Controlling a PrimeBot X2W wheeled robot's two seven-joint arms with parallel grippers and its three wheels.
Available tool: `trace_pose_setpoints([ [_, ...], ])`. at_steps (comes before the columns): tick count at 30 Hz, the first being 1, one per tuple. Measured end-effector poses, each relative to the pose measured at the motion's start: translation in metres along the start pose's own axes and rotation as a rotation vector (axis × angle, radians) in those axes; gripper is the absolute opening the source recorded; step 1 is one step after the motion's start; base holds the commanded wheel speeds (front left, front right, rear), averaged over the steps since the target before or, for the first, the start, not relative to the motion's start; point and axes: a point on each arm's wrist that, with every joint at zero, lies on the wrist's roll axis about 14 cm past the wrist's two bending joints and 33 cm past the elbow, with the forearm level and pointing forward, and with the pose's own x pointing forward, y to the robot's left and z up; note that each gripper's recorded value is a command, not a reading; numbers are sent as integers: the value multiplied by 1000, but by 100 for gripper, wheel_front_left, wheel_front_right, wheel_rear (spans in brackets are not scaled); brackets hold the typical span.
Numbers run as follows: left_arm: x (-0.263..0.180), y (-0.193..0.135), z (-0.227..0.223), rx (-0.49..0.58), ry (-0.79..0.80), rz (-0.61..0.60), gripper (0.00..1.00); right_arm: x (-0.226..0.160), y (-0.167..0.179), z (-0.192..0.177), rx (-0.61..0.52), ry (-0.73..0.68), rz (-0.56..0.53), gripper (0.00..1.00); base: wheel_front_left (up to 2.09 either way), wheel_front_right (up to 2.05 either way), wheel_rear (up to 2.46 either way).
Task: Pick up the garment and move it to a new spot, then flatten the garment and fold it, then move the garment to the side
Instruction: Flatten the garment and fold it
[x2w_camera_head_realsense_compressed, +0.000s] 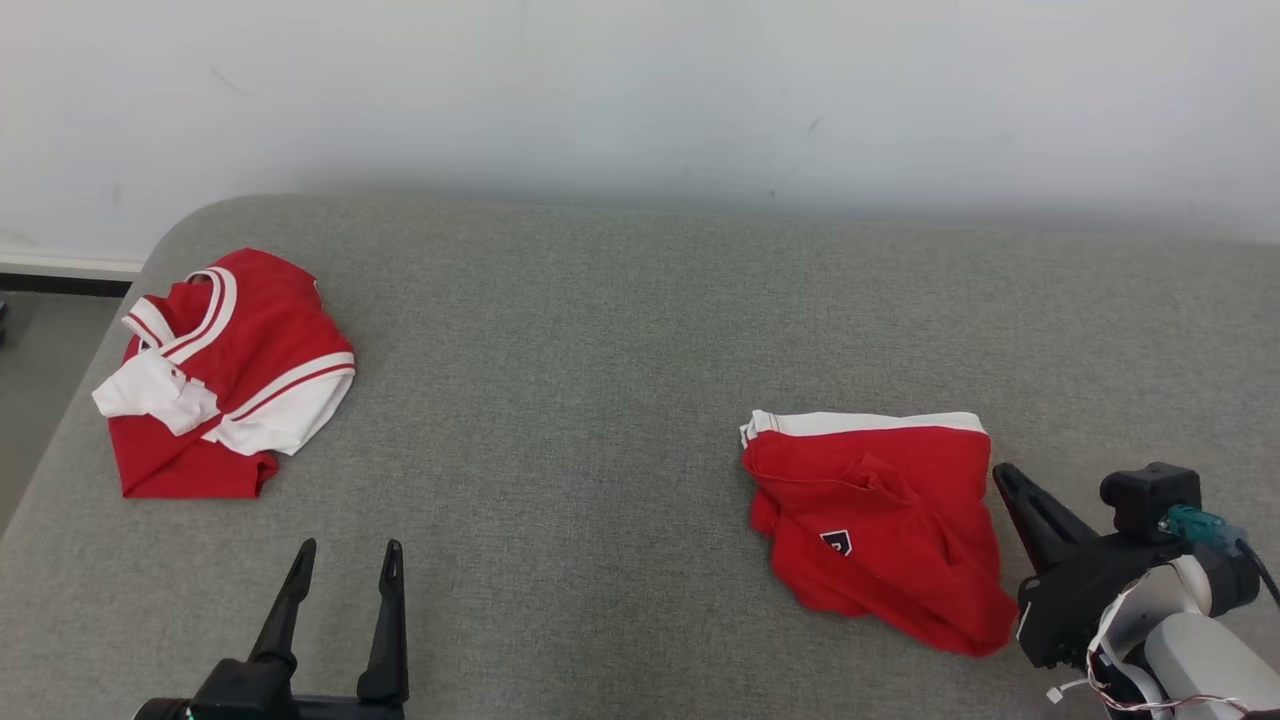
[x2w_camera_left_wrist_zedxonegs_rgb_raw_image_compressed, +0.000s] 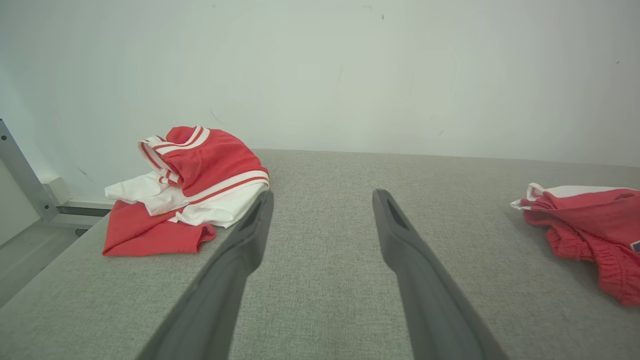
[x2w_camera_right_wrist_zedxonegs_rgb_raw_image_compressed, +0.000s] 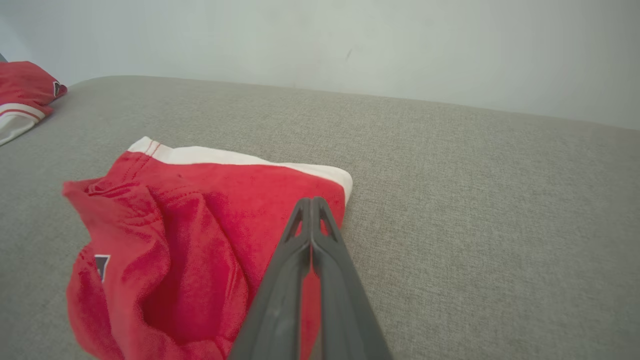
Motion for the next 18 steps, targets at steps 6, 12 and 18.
trace_pose_setpoints([
  [6,-1,6,0,4,2,15,100,12,6,-28,-16,86,32,0,0,0,0],
  [12,-6,17,1,13,3,45,100,16,20,-47,-10,123,72,0,0,0,0],
  [18,-6,17,1,12,1,48,100,14,35,-52,1,114,121,0,0,0,0],
])
